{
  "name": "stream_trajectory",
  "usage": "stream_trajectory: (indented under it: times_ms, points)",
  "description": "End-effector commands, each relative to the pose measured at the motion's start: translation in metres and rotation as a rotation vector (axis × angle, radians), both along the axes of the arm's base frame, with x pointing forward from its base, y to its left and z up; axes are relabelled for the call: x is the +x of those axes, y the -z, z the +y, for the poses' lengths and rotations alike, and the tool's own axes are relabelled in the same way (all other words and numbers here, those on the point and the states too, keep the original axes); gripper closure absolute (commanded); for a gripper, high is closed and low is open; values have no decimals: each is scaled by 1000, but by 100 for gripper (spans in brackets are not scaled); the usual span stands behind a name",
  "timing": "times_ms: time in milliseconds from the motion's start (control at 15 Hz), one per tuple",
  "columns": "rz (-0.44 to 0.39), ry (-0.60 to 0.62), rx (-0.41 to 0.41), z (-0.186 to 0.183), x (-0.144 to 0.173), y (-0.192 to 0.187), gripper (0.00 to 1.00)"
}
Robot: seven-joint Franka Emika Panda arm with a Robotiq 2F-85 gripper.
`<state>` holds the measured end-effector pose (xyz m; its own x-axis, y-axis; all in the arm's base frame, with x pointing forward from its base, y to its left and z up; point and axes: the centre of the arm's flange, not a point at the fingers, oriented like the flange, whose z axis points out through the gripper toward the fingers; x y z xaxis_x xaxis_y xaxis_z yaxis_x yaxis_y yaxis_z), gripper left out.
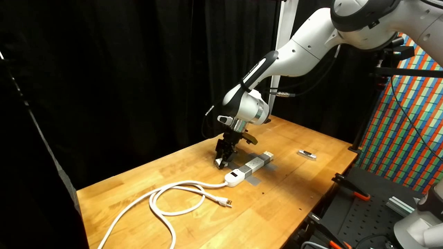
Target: Plug the charger head into the adapter
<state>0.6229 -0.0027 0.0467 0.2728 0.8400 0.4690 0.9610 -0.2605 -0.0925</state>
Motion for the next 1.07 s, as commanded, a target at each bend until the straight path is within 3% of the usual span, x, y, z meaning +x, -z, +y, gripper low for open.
stream_trajectory:
  times_ms: [0, 267, 733, 1000]
  points:
    - [10, -2, -49, -6, 6, 10, 77]
    - [81, 66, -95, -20, 14, -2, 77]
    - [130, 319, -399, -88, 10, -79, 77]
    - [255, 404, -562, -109, -5, -105, 77]
